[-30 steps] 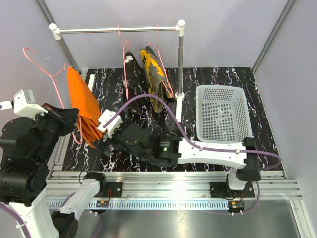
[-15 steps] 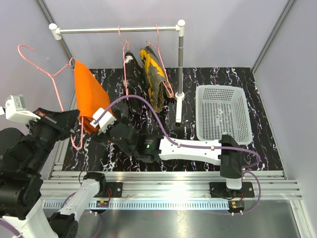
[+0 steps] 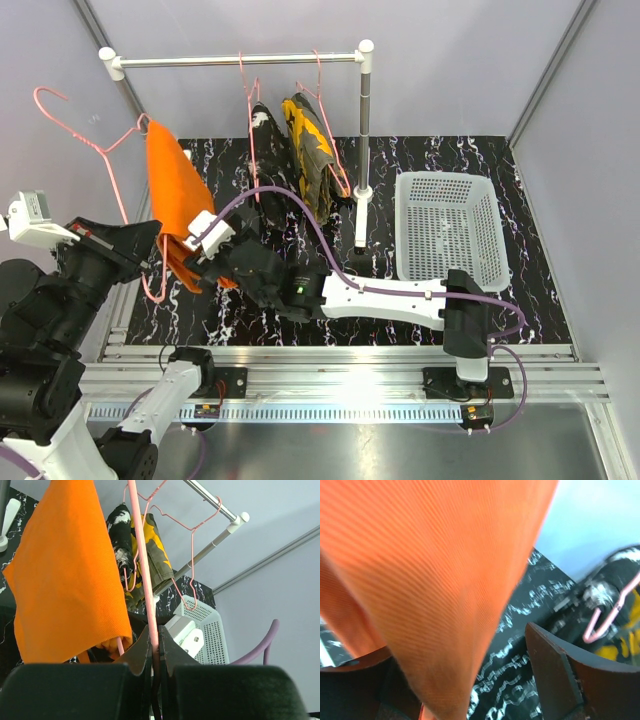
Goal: Remove the trousers from the hanger
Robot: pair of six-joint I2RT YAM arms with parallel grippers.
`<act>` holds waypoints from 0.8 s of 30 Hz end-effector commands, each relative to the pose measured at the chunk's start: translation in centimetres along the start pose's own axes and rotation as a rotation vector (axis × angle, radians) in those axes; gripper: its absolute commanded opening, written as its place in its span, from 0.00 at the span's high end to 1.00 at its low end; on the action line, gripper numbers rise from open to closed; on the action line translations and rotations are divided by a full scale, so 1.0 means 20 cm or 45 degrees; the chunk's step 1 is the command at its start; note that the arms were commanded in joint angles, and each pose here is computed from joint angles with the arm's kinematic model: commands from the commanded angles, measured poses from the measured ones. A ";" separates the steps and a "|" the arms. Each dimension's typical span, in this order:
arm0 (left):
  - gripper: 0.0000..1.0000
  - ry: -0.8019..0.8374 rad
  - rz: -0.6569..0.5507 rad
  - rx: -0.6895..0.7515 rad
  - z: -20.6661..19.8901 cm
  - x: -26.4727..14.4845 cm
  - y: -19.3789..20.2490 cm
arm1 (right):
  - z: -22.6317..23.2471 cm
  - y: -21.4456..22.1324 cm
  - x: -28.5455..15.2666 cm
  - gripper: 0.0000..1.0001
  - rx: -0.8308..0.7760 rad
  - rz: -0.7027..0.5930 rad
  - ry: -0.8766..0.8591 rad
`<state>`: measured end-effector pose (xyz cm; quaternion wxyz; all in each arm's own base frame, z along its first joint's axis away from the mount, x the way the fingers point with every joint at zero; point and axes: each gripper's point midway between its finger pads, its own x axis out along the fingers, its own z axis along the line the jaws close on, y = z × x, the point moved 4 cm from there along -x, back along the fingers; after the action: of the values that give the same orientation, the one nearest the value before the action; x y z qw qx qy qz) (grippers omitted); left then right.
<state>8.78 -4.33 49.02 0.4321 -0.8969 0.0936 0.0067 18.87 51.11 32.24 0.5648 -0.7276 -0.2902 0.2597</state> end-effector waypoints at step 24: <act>1.00 0.157 -0.093 0.212 -0.04 0.05 -0.03 | -0.17 -0.64 -0.16 1.00 -0.089 -0.419 -0.056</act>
<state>9.72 -4.97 46.11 0.4600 -0.8756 0.1429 0.0353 17.73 51.40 37.76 0.5226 -0.7166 -0.3947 0.2400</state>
